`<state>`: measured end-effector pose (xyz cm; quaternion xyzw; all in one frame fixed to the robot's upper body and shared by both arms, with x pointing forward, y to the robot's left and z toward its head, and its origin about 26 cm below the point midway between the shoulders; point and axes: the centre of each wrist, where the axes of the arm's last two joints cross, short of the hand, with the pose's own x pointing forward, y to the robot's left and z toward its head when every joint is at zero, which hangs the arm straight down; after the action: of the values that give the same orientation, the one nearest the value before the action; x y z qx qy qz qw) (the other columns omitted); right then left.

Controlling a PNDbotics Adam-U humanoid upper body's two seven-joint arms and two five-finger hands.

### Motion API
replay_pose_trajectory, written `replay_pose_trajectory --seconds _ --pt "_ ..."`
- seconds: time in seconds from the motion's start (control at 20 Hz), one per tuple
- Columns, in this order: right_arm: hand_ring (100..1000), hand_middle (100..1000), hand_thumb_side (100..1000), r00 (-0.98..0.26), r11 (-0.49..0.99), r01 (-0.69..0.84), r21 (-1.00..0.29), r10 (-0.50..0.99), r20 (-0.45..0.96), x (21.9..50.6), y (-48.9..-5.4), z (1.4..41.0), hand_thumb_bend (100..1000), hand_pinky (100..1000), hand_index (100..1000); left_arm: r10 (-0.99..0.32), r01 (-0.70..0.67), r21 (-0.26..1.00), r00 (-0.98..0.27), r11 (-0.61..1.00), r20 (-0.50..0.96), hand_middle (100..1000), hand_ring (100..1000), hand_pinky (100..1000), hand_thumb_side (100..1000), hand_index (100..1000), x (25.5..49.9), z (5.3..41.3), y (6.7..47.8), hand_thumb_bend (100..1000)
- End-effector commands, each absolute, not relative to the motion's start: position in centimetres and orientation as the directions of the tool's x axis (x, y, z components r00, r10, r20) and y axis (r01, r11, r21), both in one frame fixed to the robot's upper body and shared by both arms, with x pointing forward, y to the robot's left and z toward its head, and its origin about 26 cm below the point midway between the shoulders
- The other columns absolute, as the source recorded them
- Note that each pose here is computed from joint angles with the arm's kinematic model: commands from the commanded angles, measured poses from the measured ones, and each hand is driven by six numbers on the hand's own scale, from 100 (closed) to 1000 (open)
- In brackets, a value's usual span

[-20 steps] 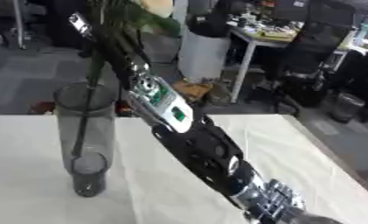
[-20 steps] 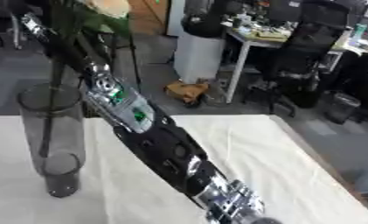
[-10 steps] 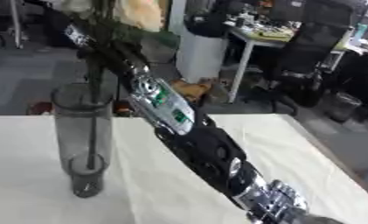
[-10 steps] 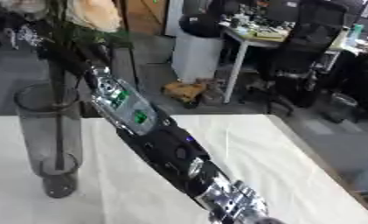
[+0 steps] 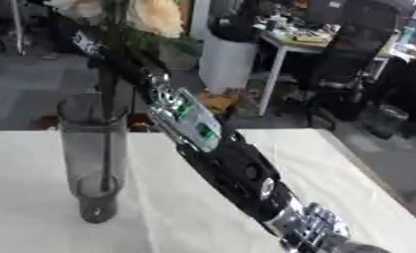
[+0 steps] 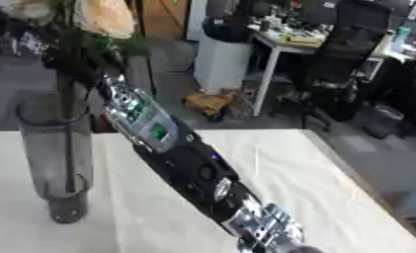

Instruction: Arrange flowers into the vase.

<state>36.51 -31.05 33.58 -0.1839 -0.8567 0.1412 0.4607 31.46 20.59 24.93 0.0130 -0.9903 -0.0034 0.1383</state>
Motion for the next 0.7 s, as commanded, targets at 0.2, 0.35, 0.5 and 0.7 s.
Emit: replay_pose_trajectory --seconds 0.2,0.35,0.5,0.7 --pt "1000 492 876 -0.538 0.851 0.184 -0.492 0.506 0.674 35.41 -31.70 35.11 507 1000 706 -0.023 -0.020 0.013 -0.969 1.000 0.244 963 948 636 1000 956 31.21 25.77 20.56 100" --pt "1000 505 888 -0.539 0.835 0.170 -0.523 0.523 0.660 35.31 -31.86 35.14 509 1000 718 -0.022 -0.020 0.013 -0.969 1.000 0.244 963 948 636 1000 955 31.21 25.78 20.54 100" --pt "1000 523 889 -0.538 0.822 0.174 -0.541 0.540 0.647 35.25 -32.13 35.19 510 1000 739 -0.022 -0.020 0.014 -0.969 1.000 0.244 963 948 636 1000 956 31.21 25.78 20.54 100" --pt "1000 526 888 -0.539 0.813 0.188 -0.551 0.555 0.634 35.16 -32.28 35.21 511 1000 743 -0.022 -0.020 0.013 -0.970 1.000 0.243 963 948 637 1000 956 31.22 25.80 20.55 100"
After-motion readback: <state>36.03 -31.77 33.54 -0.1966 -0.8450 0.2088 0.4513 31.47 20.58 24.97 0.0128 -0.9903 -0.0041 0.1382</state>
